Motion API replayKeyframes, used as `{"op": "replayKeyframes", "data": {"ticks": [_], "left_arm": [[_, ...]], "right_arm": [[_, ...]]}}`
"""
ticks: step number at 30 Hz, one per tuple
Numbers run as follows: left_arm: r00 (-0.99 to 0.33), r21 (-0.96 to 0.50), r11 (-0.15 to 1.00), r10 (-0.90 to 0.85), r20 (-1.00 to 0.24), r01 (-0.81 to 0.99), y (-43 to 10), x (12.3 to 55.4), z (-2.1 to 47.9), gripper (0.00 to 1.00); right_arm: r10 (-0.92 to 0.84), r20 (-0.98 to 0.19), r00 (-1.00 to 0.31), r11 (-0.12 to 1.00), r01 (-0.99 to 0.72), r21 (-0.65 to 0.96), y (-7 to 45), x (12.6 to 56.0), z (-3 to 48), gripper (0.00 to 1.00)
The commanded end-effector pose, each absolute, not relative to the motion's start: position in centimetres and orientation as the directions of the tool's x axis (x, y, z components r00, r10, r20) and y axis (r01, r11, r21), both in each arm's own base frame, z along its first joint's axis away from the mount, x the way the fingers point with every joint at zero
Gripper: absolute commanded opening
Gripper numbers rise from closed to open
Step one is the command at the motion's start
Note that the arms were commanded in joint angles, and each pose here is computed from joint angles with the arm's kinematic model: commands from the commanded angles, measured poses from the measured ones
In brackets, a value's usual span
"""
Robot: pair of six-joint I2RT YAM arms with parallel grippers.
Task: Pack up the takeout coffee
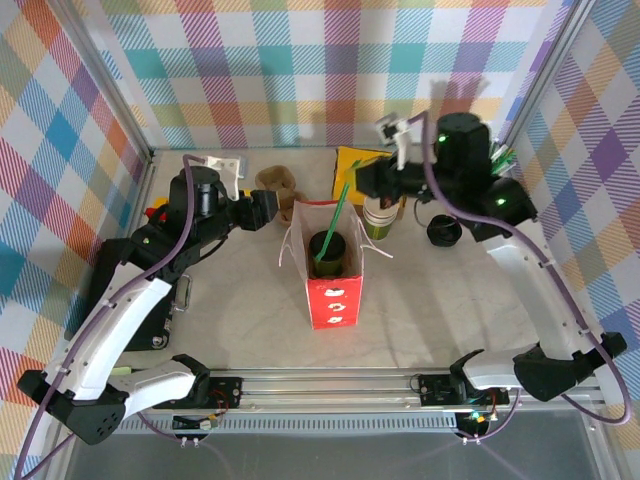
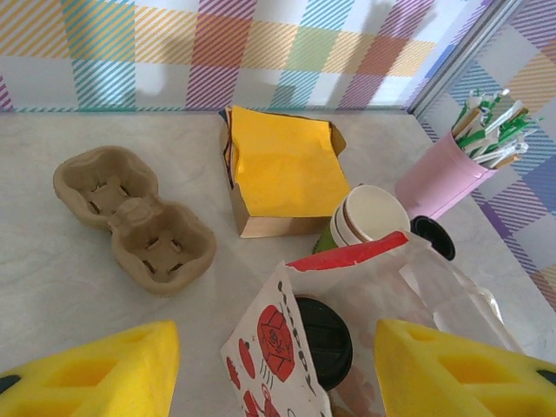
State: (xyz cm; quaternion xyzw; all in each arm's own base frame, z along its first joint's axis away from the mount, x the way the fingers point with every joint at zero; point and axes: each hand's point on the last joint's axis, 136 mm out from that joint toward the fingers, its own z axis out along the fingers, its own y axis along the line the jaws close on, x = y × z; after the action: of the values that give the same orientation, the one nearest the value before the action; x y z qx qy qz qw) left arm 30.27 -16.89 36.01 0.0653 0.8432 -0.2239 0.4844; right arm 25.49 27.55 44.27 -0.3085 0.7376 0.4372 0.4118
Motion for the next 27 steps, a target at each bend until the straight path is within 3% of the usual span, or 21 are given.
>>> {"op": "replayKeyframes", "data": {"ticks": [1,10,14,17,20,27], "left_arm": [[-0.512,-0.326,0.898,-0.138,-0.848,0.297,-16.1,30.0,36.4,0.6],[-0.53,-0.33,0.899,-0.137,-0.837,0.288,-16.2,30.2,35.5,0.6],[-0.539,-0.333,0.897,-0.133,-0.831,0.292,-16.4,30.3,35.3,0.6],[-0.542,-0.332,0.897,-0.131,-0.83,0.292,-16.5,30.4,35.3,0.6],[-0.543,-0.336,0.895,-0.133,-0.829,0.293,-16.6,30.4,35.4,0.6],[-0.557,-0.357,0.887,-0.144,-0.818,0.295,-16.8,30.2,35.3,0.6]], "right_arm": [[-0.173,-0.89,-0.422,0.449,-0.838,0.31,28.3,24.5,42.3,0.05],[-0.305,-0.866,-0.396,0.382,-0.884,0.27,30.5,21.5,35.9,0.08],[-0.336,-0.863,-0.378,0.362,-0.898,0.252,30.6,20.8,34.3,0.18],[-0.335,-0.866,-0.371,0.378,-0.895,0.237,30.3,20.9,34.5,0.33],[-0.317,-0.873,-0.369,0.402,-0.887,0.229,29.9,21.1,36.2,0.42],[-0.202,-0.826,-0.527,0.487,-0.785,0.382,27.7,24.4,40.7,0.46]]}}
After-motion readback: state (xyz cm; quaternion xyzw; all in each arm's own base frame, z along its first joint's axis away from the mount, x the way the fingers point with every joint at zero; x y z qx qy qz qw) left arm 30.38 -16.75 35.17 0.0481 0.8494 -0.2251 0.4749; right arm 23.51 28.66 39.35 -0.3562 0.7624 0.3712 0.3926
